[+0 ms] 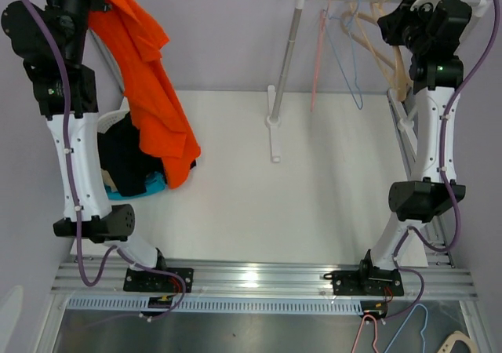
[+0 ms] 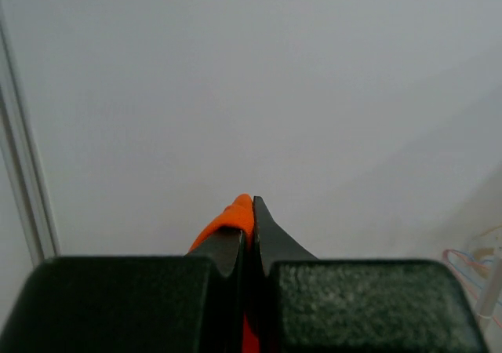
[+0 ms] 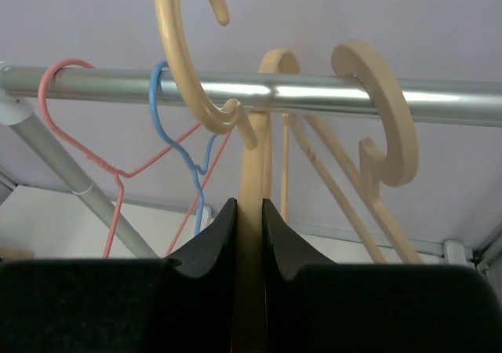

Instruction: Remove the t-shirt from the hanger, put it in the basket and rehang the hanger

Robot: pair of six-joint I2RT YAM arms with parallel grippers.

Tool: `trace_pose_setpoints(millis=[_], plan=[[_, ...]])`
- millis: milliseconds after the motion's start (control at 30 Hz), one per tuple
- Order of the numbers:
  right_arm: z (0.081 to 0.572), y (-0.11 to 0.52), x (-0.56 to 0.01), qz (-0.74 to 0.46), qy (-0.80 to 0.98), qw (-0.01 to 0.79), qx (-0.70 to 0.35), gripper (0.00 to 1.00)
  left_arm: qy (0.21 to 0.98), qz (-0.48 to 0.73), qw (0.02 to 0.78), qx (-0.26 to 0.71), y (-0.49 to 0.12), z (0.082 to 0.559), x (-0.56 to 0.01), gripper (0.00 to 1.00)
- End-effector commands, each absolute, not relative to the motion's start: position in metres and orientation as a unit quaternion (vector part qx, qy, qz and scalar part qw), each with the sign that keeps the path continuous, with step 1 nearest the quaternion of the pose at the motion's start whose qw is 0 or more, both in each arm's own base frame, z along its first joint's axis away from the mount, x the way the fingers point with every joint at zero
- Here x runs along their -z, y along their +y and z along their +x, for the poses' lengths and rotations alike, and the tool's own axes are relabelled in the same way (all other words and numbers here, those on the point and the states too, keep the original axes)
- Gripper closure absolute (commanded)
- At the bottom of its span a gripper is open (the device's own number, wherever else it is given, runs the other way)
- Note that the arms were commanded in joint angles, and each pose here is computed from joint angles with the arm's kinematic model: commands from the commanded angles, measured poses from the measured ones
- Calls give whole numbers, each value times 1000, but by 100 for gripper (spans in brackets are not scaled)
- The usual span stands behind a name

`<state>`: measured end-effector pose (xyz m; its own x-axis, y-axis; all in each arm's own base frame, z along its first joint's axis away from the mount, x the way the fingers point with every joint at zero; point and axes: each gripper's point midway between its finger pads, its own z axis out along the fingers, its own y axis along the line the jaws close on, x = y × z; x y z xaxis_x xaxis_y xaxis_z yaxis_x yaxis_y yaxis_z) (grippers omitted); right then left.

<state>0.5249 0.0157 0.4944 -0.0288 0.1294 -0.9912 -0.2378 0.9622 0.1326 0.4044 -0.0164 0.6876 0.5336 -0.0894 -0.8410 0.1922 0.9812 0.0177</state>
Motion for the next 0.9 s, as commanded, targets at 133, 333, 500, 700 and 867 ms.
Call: trace_pose_setpoints(millis=[133,333,500,700,867], plan=[[556,30,-501,-32,675,718,-164,100,500,-84,859,75,24,388,-623,99],[570,46,-461,-36,704,686,-181,100,561,-153,813,31,46,361,-528,99],[566,48,-446,-30,717,672,-186,97,598,-176,782,2,56,350,-483,99],[561,43,-440,-24,723,668,-174,57,619,-208,756,-50,76,339,-457,99],[553,38,-443,-16,723,671,-164,18,628,-219,744,-69,82,327,-444,99]])
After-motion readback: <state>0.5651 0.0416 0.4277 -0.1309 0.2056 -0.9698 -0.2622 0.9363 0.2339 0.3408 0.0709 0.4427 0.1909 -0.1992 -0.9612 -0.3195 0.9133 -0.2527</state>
